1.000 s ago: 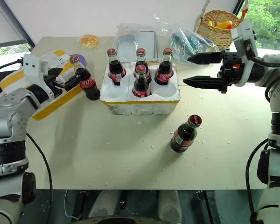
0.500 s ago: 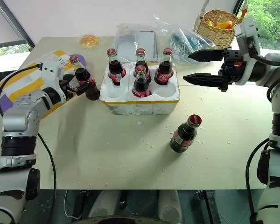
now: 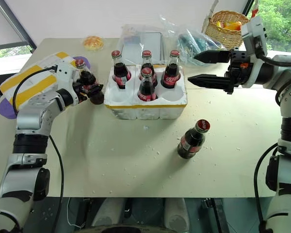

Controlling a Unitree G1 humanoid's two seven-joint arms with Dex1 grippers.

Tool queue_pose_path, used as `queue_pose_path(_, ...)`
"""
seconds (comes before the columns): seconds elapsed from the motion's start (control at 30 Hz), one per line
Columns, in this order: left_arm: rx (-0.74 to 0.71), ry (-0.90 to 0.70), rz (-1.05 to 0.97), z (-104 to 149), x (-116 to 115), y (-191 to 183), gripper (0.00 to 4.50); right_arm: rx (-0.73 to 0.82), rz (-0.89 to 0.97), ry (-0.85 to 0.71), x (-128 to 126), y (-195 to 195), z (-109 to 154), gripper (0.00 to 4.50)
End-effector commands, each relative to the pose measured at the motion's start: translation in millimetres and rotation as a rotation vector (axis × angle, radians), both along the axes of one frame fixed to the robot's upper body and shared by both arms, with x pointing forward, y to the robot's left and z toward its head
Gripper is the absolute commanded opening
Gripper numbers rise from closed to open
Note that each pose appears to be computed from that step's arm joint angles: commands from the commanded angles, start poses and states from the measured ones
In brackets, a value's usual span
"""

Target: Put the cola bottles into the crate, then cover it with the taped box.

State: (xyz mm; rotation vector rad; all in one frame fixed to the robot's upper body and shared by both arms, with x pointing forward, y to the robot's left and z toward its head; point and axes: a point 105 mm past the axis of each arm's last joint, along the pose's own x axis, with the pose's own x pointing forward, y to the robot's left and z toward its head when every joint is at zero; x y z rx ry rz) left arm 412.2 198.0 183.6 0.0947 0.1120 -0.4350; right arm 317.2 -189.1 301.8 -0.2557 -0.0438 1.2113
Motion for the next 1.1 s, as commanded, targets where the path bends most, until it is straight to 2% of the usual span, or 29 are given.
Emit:
queue_pose_path(0.03,0.008,-0.028,0.005,10.1,-0.8,5.7,2.66,0.014,0.010,-0.068,-7.7,0.7,16.5,4.50)
queue_pose_path(0.17,0.017,-0.032,0.016,13.5,-0.2,10.7,2.66,0.012,0.008,-0.071,-7.0,2.1,17.4,4.50)
queue_pose_path(0.27,0.018,-0.060,-0.014,31.0,-3.0,13.7,2.66,0.009,0.011,-0.076,-6.2,4.4,19.0,4.50)
queue_pose_path(0.37,-0.002,-0.094,-0.134,63.4,-14.7,7.8,2.66,0.004,0.015,-0.081,-5.4,6.3,19.8,4.50)
queue_pose_path(0.53,0.008,-0.097,-0.395,112.3,-48.8,-7.3,2.66,0.001,0.018,-0.082,-4.8,6.0,18.9,4.50)
queue_pose_path(0.6,-0.011,-0.104,-0.488,139.5,-61.0,-15.9,2.66,0.001,0.016,-0.080,-4.8,4.0,16.8,4.50)
queue_pose_path(0.7,-0.021,-0.113,-0.582,162.7,-71.3,-29.0,2.66,0.003,0.014,-0.079,-4.9,2.1,13.8,4.50)
queue_pose_path(0.8,-0.007,-0.112,-0.649,168.1,-73.6,-44.3,2.66,0.006,0.013,-0.079,-5.3,0.9,11.4,4.50)
queue_pose_path(0.87,0.026,-0.106,-0.687,162.5,-70.6,-57.3,2.66,0.009,0.008,-0.081,-5.4,-0.4,10.4,4.50)
queue_pose_path(1.1,0.098,-0.062,-0.726,128.2,-54.2,-78.1,2.66,0.013,-0.015,-0.085,-8.7,-6.9,9.2,4.50)
